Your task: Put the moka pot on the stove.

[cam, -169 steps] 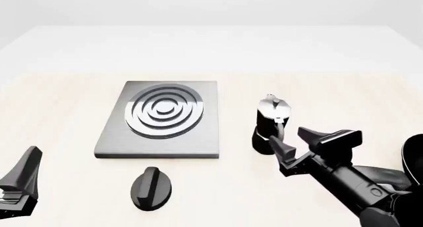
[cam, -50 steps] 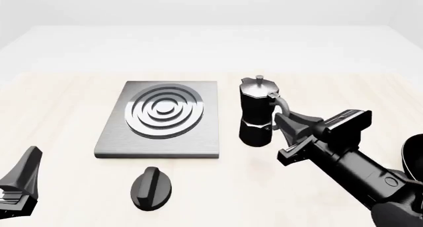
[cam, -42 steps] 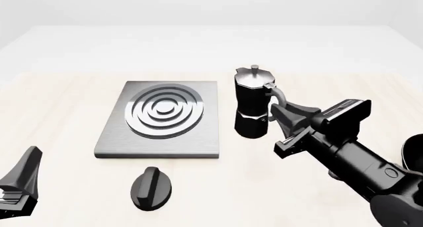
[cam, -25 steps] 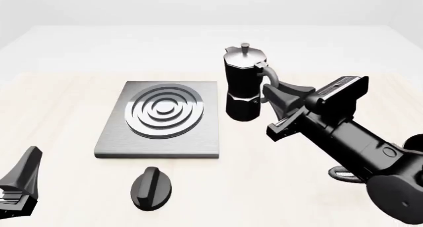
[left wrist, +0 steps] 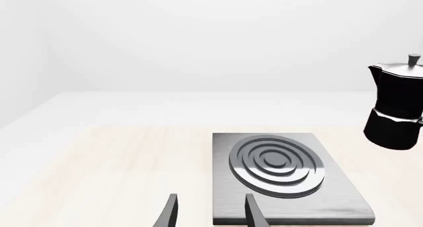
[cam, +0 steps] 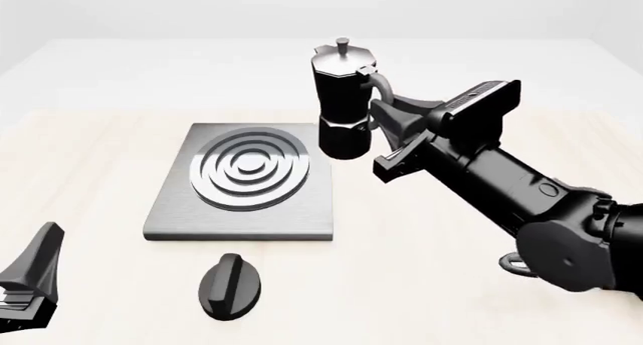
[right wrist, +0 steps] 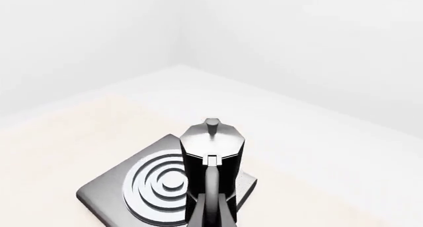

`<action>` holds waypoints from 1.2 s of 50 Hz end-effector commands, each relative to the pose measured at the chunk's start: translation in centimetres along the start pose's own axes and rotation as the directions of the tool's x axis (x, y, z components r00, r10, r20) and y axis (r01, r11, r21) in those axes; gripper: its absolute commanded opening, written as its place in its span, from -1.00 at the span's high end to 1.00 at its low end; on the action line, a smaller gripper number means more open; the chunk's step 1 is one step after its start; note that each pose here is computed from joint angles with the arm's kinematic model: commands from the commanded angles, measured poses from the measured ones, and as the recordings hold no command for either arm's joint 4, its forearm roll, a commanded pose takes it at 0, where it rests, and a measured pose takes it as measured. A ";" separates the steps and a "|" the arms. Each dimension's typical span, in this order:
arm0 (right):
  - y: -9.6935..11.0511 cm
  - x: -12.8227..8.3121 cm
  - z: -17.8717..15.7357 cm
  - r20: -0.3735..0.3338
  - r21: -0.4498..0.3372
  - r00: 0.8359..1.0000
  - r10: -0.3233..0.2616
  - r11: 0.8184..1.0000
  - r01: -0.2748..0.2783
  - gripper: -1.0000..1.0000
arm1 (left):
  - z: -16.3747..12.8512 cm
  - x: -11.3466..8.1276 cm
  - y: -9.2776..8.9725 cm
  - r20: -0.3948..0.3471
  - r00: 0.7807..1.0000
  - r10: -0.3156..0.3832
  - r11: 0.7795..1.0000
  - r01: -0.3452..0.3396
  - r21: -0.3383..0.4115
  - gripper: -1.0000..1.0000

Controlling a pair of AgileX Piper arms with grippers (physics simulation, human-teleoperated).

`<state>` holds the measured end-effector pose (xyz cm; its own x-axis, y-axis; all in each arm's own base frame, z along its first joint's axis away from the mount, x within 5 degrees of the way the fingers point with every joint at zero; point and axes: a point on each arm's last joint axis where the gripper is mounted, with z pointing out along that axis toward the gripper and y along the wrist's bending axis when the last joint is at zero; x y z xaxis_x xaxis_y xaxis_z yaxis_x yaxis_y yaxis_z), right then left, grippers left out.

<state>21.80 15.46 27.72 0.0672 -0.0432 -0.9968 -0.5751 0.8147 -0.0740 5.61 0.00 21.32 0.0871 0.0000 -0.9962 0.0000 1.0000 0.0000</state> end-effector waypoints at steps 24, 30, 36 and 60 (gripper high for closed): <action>0.8 -0.3 5.1 0.049 -0.022 0.999 0.015 1.000 -0.014 1.00 | 0.0 0.0 0.0 0.000 1.000 0.000 1.000 0.000 0.000 -1.00; 1.1 0.0 6.3 0.047 -0.030 0.999 0.018 0.999 -0.017 1.00 | 0.0 0.0 0.0 0.000 1.000 0.000 1.000 0.000 0.000 -1.00; 1.5 0.3 7.4 0.041 -0.041 0.999 0.020 0.999 -0.018 1.00 | 0.0 0.0 0.0 0.000 1.000 0.000 1.000 0.000 0.000 -1.00; 3.1 1.4 9.9 0.018 -0.081 1.000 0.024 0.996 -0.022 1.00 | 0.0 0.0 0.0 0.000 1.000 0.000 1.000 0.000 0.000 -1.00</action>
<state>27.75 22.50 26.30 0.0622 -0.0276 -0.9977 -0.6273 0.7764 -0.0605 5.61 0.00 21.32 0.0871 0.0000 -0.9962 0.0000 1.0000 0.0000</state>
